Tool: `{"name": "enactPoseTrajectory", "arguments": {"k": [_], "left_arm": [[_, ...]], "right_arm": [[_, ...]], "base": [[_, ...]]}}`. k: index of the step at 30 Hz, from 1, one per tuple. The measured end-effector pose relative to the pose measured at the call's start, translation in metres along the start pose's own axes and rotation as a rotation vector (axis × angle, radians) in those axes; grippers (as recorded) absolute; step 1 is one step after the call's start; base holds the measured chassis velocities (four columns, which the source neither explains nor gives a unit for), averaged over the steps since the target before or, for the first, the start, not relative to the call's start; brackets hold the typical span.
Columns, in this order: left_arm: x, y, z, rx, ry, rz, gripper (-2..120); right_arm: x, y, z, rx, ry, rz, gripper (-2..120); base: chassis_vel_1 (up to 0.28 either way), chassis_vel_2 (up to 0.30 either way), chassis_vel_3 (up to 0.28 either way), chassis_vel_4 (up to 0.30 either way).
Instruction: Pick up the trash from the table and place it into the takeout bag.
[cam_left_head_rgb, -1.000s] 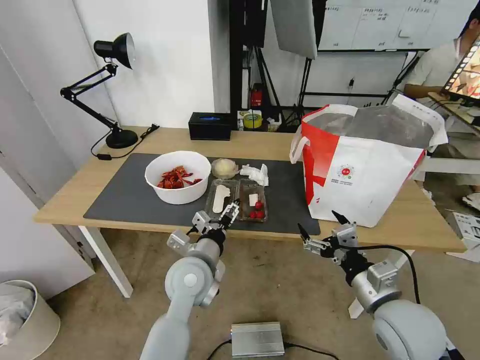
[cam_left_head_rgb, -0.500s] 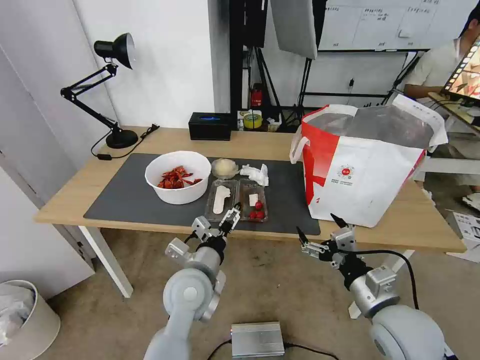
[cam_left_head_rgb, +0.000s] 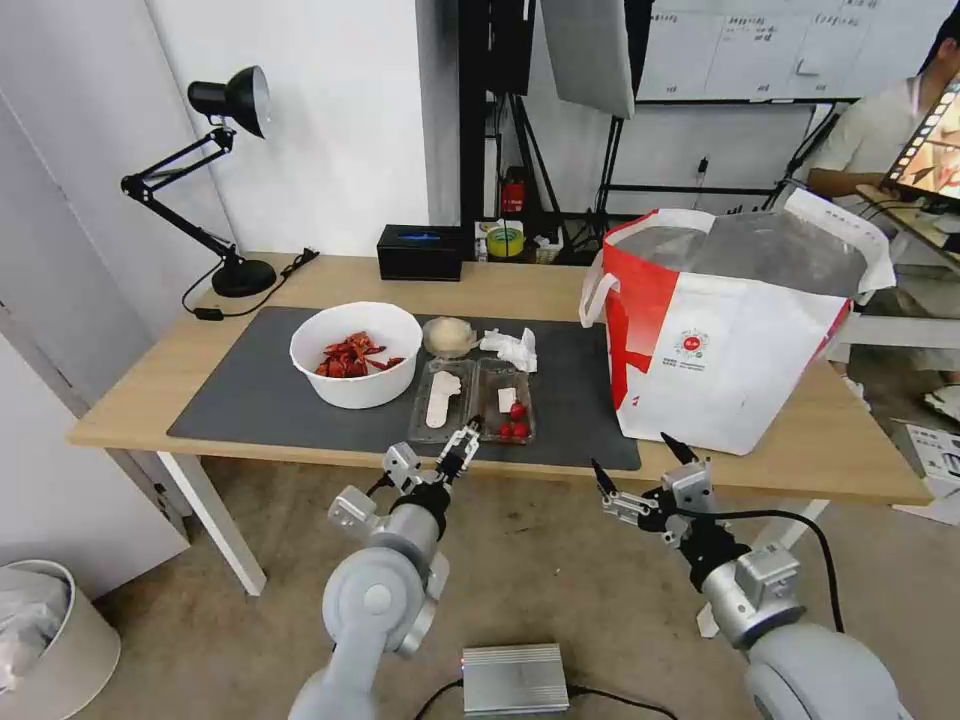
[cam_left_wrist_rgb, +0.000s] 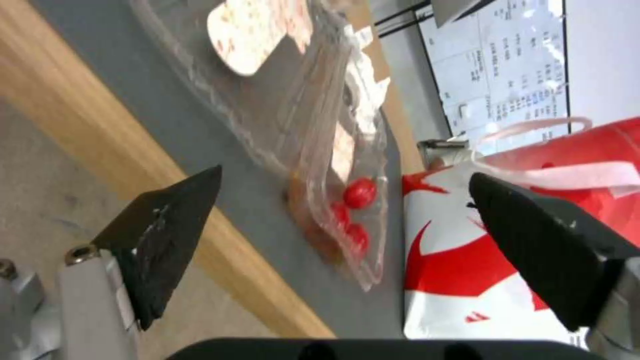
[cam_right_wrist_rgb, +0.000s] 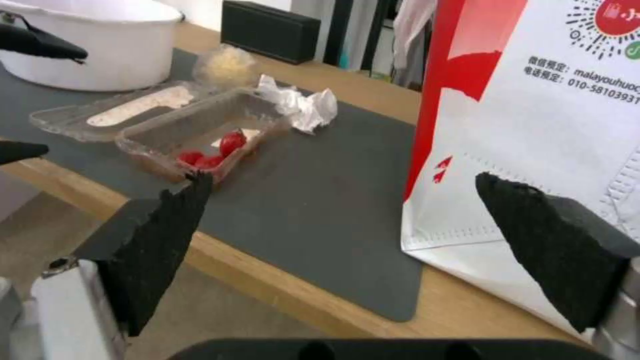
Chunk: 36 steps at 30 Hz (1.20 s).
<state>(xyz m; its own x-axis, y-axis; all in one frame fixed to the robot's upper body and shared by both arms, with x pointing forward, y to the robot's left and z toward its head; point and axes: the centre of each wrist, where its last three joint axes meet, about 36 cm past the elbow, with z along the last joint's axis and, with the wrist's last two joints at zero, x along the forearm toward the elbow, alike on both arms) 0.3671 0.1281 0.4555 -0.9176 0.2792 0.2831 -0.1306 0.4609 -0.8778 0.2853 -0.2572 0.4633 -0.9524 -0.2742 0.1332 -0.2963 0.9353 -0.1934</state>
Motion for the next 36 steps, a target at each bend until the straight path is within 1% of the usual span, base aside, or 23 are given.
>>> {"name": "enactPoseTrajectory", "arguments": {"k": [8, 20, 36], "left_arm": [[-0.01, -0.004, -0.003, 0.003, -0.002, 0.006, 100], [-0.025, -0.006, 0.002, -0.006, 0.019, -0.002, 100], [-0.03, -0.01, -0.001, 0.009, -0.018, 0.002, 100]], "right_arm": [[-0.001, -0.001, 0.0, 0.0, -0.002, 0.002, 100], [-0.004, -0.002, 0.003, -0.004, 0.003, 0.013, 100], [-0.008, -0.002, 0.007, -0.01, 0.006, 0.019, 100]], "base": [[0.0, 0.0, 0.0, 0.0], [0.0, 0.0, 0.0, 0.0], [0.0, 0.0, 0.0, 0.0]]}}
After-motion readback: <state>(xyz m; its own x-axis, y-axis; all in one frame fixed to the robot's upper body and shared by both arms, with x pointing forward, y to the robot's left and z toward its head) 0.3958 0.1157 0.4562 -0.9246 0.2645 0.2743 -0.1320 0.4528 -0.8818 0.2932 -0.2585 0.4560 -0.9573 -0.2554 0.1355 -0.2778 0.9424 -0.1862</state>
